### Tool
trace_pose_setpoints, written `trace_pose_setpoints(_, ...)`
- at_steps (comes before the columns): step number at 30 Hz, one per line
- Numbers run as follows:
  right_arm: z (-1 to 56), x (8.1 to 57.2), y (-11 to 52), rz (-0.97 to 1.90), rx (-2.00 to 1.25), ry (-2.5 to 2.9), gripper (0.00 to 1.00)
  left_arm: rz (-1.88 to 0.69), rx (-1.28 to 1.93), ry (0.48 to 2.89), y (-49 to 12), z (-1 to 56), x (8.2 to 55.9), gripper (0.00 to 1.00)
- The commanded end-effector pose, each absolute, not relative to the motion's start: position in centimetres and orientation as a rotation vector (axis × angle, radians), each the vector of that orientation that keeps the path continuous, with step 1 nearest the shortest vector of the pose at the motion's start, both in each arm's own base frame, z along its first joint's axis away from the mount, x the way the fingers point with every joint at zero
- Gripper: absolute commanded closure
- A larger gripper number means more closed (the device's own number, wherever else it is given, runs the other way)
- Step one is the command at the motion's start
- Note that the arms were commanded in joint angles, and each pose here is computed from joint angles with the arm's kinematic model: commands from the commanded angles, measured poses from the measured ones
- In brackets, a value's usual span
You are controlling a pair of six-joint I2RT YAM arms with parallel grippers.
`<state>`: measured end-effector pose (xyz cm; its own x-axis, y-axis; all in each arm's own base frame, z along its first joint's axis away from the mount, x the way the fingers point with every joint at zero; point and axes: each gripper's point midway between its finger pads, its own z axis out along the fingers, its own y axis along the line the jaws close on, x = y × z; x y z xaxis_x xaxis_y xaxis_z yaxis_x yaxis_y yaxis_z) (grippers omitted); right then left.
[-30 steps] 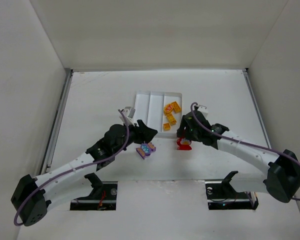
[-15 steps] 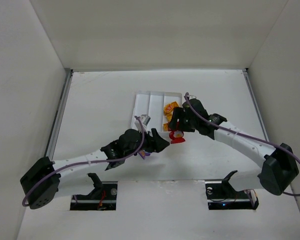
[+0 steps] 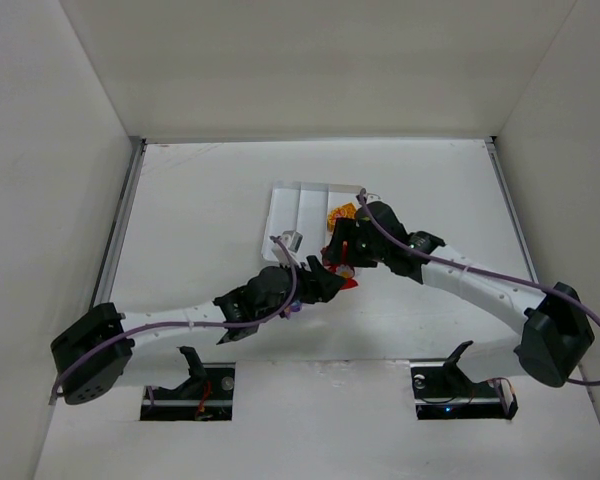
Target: Sort the legos into containers by color
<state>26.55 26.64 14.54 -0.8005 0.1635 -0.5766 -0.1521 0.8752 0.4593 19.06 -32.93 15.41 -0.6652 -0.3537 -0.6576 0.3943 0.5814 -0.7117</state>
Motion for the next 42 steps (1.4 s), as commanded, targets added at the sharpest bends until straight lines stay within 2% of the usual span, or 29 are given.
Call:
trace_pose_setpoints(1, 17.7, 27.8, 28.8, 0.763, 0.023, 2.31, 0.51, -1.101, 0.002, 1.913, -33.0, 16.9, 20.2, 0.43)
trace_pose_setpoints(12, 18.3, 27.3, 28.7, 0.784, 0.035, 2.295, 0.51, -0.895, -0.015, 1.861, -32.1, 16.6, 21.0, 0.44)
trace_pose_setpoints(18, 18.0, 27.4, 28.6, 0.795, 0.055, 2.295, 0.51, -0.894, -0.049, 1.844, -31.9, 15.9, 21.3, 0.42)
trace_pose_setpoints(29, 18.6, 27.2, 29.4, 0.897, 0.127, 2.285, 0.52, -0.933, -0.19, 1.672, -31.0, 17.8, 22.0, 0.42)
trace_pose_setpoints(37, 19.0, 26.9, 29.8, 0.946, 0.152, 2.274, 0.52, -0.908, -0.228, 1.649, -30.9, 17.8, 22.4, 0.45)
trace_pose_setpoints(42, 19.4, 26.8, 29.8, 0.964, 0.17, 2.262, 0.52, -0.893, -0.247, 1.643, -30.9, 17.9, 22.6, 0.54)
